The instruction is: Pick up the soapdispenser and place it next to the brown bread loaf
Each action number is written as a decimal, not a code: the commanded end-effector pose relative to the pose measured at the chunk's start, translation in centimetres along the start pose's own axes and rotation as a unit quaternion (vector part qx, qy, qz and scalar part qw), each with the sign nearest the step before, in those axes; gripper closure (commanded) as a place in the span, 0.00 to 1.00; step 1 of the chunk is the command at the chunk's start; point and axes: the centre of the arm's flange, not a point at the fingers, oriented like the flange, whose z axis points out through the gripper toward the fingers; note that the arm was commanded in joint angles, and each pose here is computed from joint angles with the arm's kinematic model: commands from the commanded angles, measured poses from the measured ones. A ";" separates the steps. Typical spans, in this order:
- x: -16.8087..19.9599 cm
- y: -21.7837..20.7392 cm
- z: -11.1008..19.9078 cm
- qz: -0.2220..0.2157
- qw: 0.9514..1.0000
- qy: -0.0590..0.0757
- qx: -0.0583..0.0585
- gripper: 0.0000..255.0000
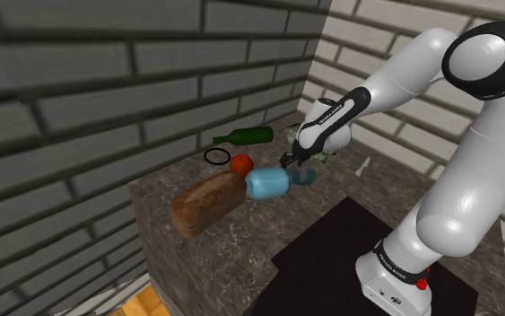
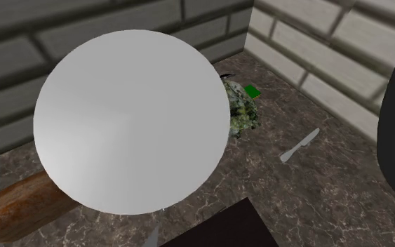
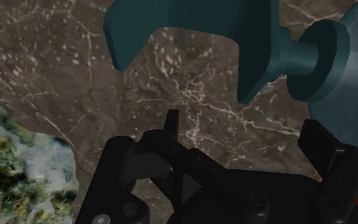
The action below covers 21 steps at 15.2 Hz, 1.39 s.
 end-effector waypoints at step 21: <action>-5.3 -3.2 -0.9 -0.445 0.891 -0.078 0.034 0.00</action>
